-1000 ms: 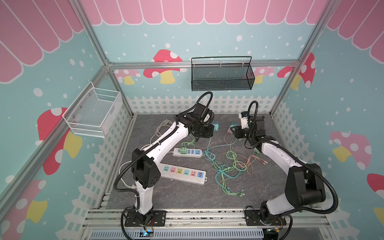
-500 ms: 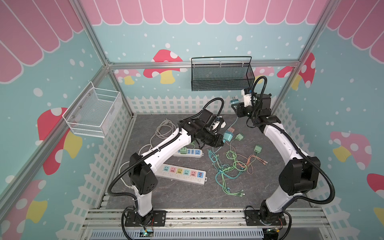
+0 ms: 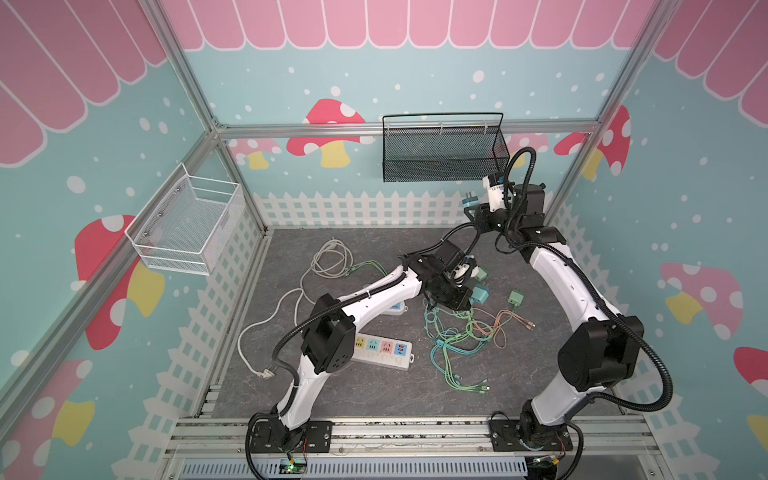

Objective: Insert the plug

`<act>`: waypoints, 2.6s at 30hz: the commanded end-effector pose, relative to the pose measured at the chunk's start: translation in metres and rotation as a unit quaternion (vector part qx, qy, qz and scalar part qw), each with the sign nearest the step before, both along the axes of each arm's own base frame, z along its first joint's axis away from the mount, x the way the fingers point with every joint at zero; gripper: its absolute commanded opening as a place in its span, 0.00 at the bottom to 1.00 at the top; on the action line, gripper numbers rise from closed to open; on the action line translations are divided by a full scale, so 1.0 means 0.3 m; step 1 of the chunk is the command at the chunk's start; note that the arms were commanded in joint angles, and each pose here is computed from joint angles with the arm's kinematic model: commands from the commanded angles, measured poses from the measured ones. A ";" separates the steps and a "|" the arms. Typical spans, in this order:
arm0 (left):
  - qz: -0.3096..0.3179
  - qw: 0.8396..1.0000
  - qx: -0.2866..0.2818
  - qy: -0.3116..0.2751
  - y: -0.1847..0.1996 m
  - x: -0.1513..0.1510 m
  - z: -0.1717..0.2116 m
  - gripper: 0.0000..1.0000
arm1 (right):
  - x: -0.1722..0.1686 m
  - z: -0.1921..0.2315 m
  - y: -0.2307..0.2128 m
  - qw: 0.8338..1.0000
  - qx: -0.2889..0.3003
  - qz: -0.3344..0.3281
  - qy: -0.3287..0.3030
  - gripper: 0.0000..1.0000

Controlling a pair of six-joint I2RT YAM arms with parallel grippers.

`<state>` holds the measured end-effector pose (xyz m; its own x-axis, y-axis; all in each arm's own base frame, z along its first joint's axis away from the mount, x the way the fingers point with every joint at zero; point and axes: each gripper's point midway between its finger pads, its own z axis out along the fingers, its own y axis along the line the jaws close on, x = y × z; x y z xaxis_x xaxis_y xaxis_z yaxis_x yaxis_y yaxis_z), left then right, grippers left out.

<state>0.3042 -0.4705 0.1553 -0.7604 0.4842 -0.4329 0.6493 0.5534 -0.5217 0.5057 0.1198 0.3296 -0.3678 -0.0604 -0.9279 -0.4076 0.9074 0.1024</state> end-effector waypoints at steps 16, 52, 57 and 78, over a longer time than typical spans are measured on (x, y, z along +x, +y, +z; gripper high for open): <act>0.089 0.990 -0.072 -0.077 0.111 0.003 0.236 0.61 | -0.063 0.034 -0.012 1.000 -0.007 0.023 -0.019 0.22; 0.211 0.975 -0.047 -0.049 0.592 -0.011 0.101 0.69 | -0.473 0.910 0.209 0.931 0.075 0.238 -0.266 0.27; 0.174 0.982 -0.061 -0.051 0.470 -0.026 0.082 0.69 | -0.517 1.005 0.191 0.923 0.075 0.228 -0.302 0.27; 0.118 0.977 -0.162 -0.070 0.172 0.021 0.092 0.67 | -0.568 1.006 0.176 0.923 0.069 0.223 -0.307 0.26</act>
